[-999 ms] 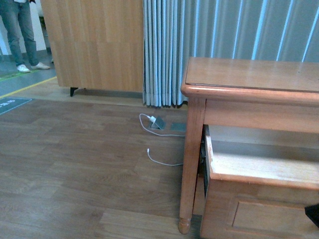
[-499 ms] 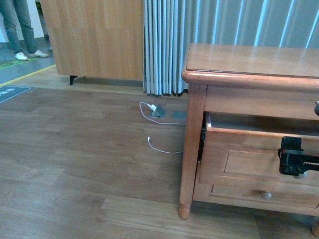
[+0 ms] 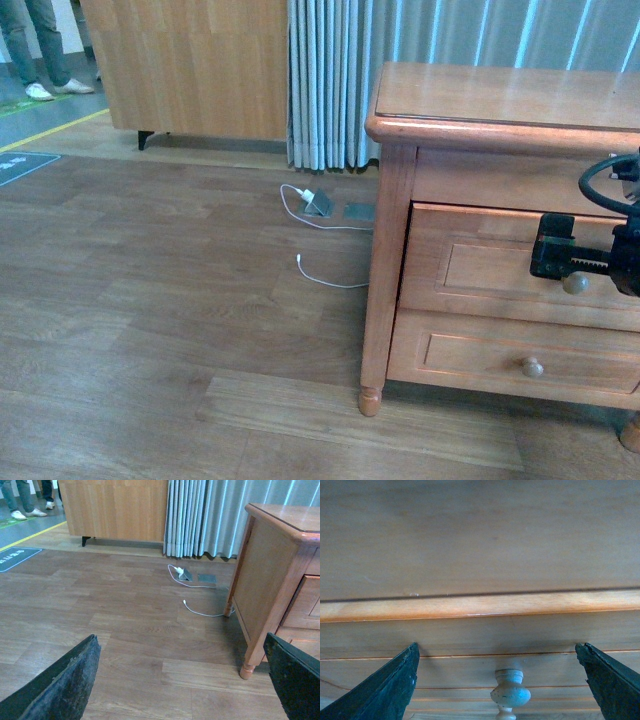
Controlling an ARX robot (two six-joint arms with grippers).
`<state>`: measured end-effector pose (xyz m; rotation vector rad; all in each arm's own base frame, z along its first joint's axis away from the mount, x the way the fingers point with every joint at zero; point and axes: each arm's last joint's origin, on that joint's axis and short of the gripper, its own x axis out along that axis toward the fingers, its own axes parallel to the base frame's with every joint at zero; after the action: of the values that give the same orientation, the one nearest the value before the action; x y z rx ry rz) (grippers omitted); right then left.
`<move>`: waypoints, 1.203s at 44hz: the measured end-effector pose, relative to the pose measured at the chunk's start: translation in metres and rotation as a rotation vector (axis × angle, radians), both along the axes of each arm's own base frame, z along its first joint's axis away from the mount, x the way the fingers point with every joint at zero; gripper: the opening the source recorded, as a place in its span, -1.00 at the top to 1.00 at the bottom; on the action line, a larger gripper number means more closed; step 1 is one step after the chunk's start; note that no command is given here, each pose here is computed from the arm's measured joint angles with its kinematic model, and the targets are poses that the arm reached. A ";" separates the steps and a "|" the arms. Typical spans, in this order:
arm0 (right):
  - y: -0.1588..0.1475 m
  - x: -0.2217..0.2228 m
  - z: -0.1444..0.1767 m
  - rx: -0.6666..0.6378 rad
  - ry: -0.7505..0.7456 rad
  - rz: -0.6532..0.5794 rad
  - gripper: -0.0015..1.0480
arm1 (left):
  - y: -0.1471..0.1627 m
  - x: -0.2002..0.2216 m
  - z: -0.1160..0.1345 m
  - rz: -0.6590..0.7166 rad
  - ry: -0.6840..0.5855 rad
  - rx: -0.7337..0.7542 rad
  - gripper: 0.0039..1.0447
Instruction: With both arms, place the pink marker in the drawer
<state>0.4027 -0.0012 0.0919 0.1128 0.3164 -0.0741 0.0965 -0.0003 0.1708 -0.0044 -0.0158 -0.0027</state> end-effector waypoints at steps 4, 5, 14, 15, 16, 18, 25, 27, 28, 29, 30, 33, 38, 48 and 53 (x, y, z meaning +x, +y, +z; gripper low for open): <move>-0.001 0.005 -0.002 0.004 -0.004 -0.006 -0.84 | 0.000 0.000 0.000 0.000 0.000 0.000 -0.89; -0.002 0.006 -0.003 0.005 -0.004 -0.003 -0.84 | 0.000 0.000 0.000 0.000 0.000 0.000 -0.89; -0.006 0.013 -0.008 0.002 -0.004 -0.016 -0.84 | 0.000 0.000 0.000 0.000 0.000 0.000 -0.89; -0.006 0.013 -0.009 0.000 -0.003 -0.023 -0.84 | 0.000 0.000 0.000 0.000 0.000 0.000 -0.89; -0.007 0.013 -0.009 0.000 -0.004 -0.027 -0.84 | 0.000 0.000 0.000 0.000 0.000 0.000 -0.89; -0.008 0.013 -0.009 0.000 -0.006 -0.029 -0.84 | 0.000 0.000 0.000 0.000 0.000 0.000 -0.89; -0.009 0.013 -0.009 0.000 -0.010 -0.027 -0.84 | 0.000 0.000 0.000 0.000 0.000 0.000 -0.89; -0.009 0.013 -0.009 0.000 -0.010 -0.027 -0.84 | 0.000 0.000 0.000 0.000 0.000 0.000 -0.89; -0.009 0.013 -0.009 0.000 -0.010 -0.026 -0.84 | 0.000 0.000 0.000 0.000 0.000 0.000 -0.89; -0.009 0.013 -0.009 0.000 -0.010 -0.026 -0.84 | 0.000 0.000 0.000 0.000 0.000 0.000 -0.89; -0.009 0.013 -0.009 0.001 -0.009 -0.025 -0.84 | 0.000 0.000 0.000 0.000 0.000 0.000 -0.89; -0.009 0.011 -0.008 -0.001 -0.008 -0.027 -0.84 | 0.000 0.000 0.000 0.000 0.000 0.000 -0.89; -0.009 0.003 -0.002 -0.004 0.000 -0.027 -0.84 | 0.000 0.000 0.000 0.000 0.000 0.000 -0.89; -0.010 -0.027 0.026 0.015 0.029 0.022 -0.84 | 0.000 0.000 0.000 0.000 0.000 0.000 -0.89; -0.013 -0.052 0.037 0.034 0.059 0.054 -0.84 | 0.000 0.000 0.000 0.000 0.000 0.000 -0.89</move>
<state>0.3509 -0.0138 0.1285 0.1358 0.3792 -0.0186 0.0965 -0.0003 0.1708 -0.0044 -0.0158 -0.0027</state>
